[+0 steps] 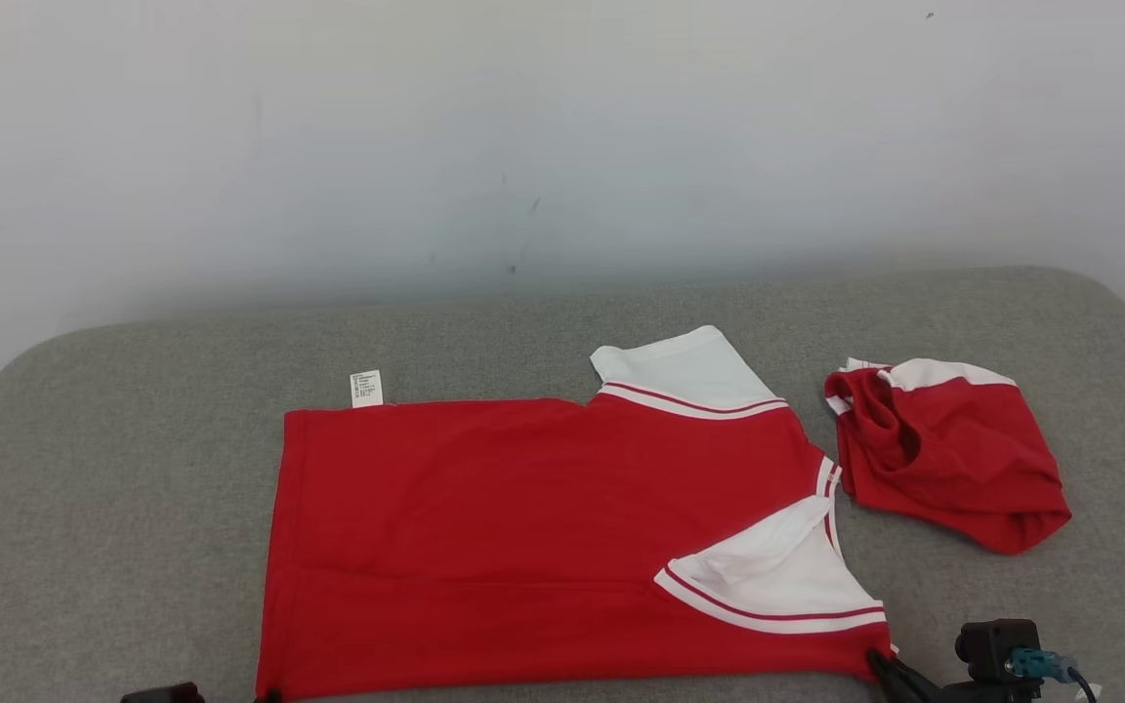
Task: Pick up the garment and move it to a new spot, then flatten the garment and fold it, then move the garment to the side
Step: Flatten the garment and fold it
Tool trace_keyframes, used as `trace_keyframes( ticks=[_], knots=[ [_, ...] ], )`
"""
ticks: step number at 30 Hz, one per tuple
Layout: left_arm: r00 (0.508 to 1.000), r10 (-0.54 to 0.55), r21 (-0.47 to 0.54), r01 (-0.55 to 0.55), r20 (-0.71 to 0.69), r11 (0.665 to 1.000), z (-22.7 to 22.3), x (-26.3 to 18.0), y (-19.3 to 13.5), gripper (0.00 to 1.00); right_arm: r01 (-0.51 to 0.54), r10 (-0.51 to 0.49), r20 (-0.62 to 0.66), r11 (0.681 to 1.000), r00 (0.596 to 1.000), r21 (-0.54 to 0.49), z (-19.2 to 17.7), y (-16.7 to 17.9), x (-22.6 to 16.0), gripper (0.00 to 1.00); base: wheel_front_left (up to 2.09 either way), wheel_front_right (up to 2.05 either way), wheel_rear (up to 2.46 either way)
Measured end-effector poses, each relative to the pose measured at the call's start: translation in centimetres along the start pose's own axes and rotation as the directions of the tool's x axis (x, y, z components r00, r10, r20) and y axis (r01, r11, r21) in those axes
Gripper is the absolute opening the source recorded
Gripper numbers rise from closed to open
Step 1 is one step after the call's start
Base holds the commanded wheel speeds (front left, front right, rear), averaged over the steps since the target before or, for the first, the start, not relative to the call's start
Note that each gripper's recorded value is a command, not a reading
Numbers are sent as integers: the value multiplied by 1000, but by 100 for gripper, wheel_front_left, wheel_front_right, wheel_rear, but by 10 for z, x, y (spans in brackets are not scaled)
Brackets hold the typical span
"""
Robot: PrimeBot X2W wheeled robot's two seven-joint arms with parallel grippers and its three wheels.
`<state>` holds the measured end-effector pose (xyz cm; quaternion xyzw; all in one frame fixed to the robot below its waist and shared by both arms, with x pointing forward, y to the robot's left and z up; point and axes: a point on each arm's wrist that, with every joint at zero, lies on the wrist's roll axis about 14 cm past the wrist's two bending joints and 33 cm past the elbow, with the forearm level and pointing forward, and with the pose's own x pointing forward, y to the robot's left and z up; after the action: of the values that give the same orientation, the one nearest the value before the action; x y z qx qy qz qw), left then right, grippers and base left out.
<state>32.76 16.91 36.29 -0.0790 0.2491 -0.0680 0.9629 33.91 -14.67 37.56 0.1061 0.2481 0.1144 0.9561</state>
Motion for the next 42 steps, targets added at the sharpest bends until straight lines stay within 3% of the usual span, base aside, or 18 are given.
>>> trace_keyframes(
  ticks=[8, 26, 27, 28, 29, 30, 42],
  knots=[
    [1000, -8, 13, 8, -6, 1000, -4, -3, 1, 0, -10, 10, 27, 1000, 1000, -5, 10, -2, -3, 0, 0, 0, 0],
    [1000, -7, -9, 7, -1, 1000, -5, -10, 1, 0, -26, 24, -52, 999, 998, -44, 0, 7, -1, 2, 0, 0, 0],
    [1000, -5, -13, 5, -5, 1000, -6, -11, 1, 17, -28, 26, -56, 999, 998, -45, 0, 7, -1, 29, 0, 0, 0],
    [1000, -1, -16, 1, -5, 1000, -7, -11, 2, 40, -29, 26, -57, 999, 998, -46, 0, 7, -1, 59, 0, 0, 0],
    [1000, 3, -15, -3, -5, 1000, -7, -11, 3, 92, -26, 23, -60, 999, 998, -48, 0, 7, -1, 100, 0, 0, 0],
    [1000, 3, -15, -3, -3, 1000, -6, -11, 2, 100, -24, 21, -60, 999, 998, -48, 0, 6, -2, 100, 0, 0, 0],
    [999, 19, 9, -20, 29, 1000, 6, -10, 10, 100, 8, -9, 33, 1000, 999, 22, 31, -15, -8, 100, 0, 0, 0]
  ],
)
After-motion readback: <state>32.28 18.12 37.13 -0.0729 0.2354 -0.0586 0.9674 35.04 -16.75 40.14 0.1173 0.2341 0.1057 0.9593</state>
